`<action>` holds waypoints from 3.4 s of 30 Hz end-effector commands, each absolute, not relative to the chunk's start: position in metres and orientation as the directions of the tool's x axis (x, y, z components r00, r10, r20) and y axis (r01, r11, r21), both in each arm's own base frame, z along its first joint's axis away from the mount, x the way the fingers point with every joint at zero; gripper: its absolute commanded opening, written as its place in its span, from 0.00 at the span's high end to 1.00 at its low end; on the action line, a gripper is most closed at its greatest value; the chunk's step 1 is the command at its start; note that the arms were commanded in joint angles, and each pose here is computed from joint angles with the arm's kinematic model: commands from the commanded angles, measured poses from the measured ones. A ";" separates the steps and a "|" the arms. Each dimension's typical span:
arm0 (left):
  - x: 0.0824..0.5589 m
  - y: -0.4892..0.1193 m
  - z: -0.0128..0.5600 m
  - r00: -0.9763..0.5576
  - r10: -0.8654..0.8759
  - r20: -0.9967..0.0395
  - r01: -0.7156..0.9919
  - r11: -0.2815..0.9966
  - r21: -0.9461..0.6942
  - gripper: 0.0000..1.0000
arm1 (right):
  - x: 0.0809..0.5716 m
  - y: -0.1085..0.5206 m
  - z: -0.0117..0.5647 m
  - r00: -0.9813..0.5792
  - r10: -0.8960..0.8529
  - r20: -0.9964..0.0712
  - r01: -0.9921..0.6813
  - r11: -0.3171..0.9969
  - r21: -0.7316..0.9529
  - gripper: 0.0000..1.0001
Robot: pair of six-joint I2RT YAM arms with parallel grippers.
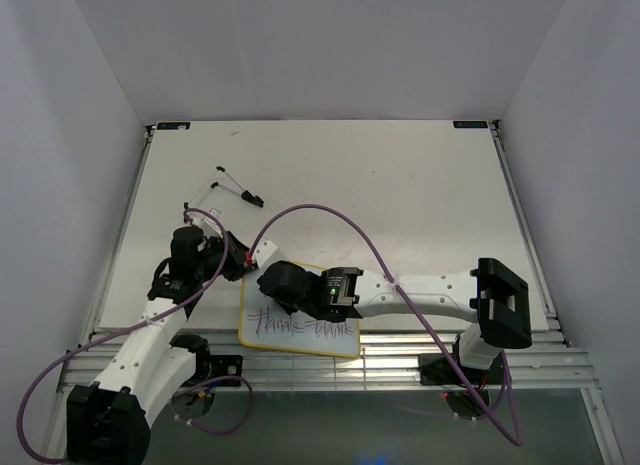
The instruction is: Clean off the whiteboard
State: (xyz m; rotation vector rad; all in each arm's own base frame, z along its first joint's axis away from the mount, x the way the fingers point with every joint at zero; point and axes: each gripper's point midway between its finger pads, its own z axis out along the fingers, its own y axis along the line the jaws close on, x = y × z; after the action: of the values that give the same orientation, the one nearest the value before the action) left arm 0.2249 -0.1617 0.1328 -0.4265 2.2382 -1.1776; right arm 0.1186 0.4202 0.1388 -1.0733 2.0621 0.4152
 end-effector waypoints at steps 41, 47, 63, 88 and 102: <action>0.258 -0.160 0.166 -0.683 -0.546 -0.485 0.098 0.590 -0.801 1.00 | 0.125 0.257 -0.015 -0.787 -0.307 -0.536 -0.515 0.804 0.296 0.66; 0.257 -0.160 0.159 -0.696 -0.536 -0.478 0.084 0.600 -0.796 1.00 | 0.135 0.229 -0.030 -0.829 -0.251 -0.500 -0.451 0.829 0.331 0.66; 0.259 -0.154 0.154 -0.687 -0.532 -0.494 0.064 0.633 -0.772 1.00 | 0.147 0.218 -0.018 -0.847 -0.180 -0.500 -0.397 0.840 0.369 0.66; 0.260 -0.141 0.144 -0.641 -0.608 -0.470 -0.032 0.632 -0.774 1.00 | 0.106 0.351 0.071 -0.686 -0.239 -0.687 -0.632 0.663 0.401 0.66; 0.258 -0.140 0.137 -0.650 -0.600 -0.466 -0.045 0.643 -0.765 1.00 | 0.147 0.196 -0.022 -0.813 -0.190 -0.550 -0.277 0.958 0.078 0.65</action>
State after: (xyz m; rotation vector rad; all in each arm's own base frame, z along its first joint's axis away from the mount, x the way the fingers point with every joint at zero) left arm 0.2424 -0.1560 0.1381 -0.4988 2.1797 -1.0965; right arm 0.1759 0.2803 0.0543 -0.2731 2.2761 0.6125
